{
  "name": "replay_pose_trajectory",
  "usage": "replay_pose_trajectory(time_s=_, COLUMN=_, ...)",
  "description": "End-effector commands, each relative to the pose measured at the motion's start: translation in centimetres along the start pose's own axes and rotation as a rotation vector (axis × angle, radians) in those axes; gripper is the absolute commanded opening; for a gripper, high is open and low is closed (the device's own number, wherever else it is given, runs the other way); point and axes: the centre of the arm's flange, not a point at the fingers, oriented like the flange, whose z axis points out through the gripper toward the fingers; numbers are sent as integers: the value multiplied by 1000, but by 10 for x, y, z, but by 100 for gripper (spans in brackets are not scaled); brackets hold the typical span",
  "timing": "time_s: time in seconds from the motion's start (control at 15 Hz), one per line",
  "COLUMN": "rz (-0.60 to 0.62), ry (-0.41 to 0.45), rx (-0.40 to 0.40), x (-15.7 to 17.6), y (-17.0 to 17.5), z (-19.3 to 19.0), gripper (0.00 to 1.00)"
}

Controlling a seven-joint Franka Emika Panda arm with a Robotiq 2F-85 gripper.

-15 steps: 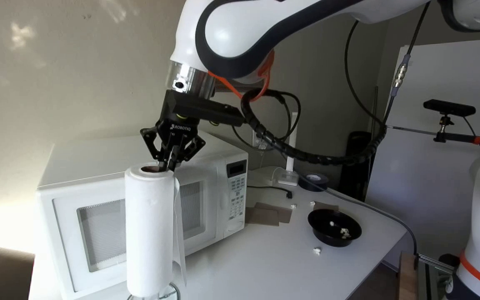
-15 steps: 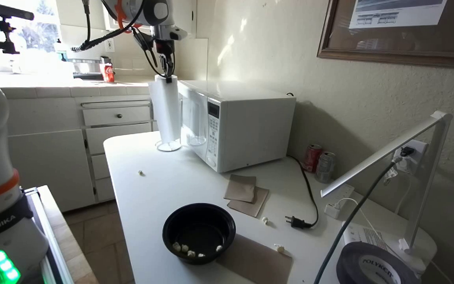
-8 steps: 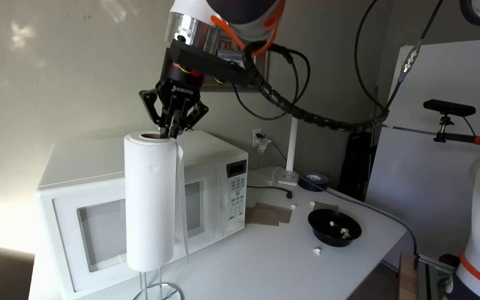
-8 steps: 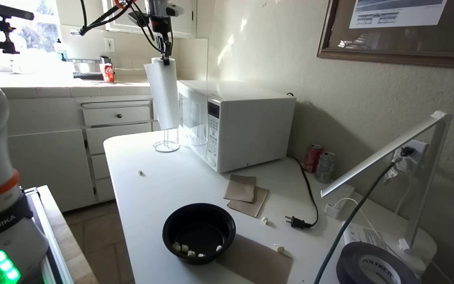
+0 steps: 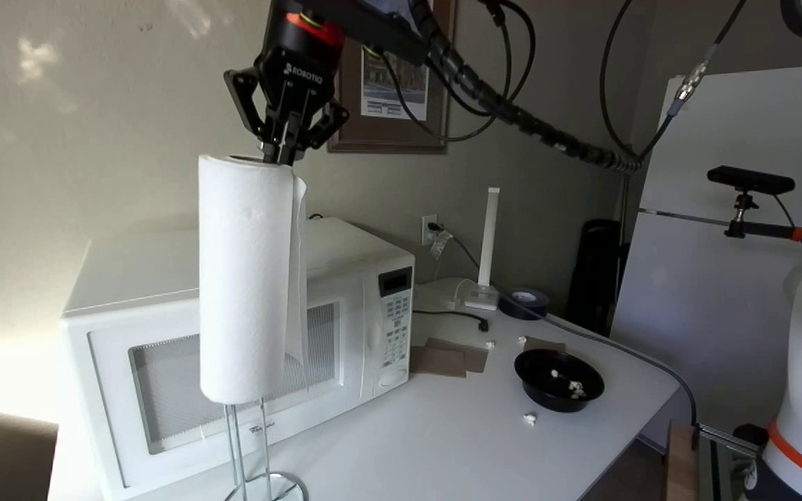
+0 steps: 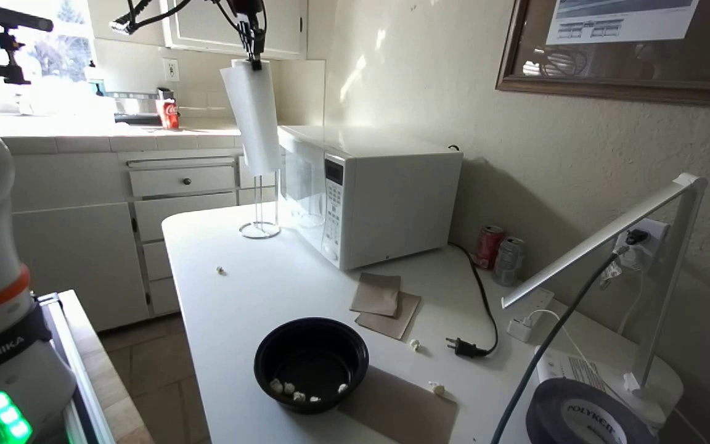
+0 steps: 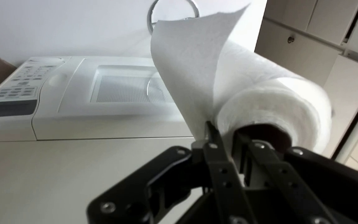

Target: Remove the paper towel roll from the paper towel holder

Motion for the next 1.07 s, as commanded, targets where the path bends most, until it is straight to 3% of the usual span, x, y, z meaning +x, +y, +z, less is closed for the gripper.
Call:
replay_pose_trajectory(time_s=0.0, rz=-3, ry=14, rx=-17, x=6, y=-9, z=-30, gripper=4)
replay_pose_trajectory(time_s=0.67, rz=-2, ry=115, rx=-51, x=8, y=-8, z=-108, gripper=4)
replay_pose_trajectory(time_s=1.0, rz=40, ry=98, rx=-80, x=-7, y=16, z=-115, gripper=4)
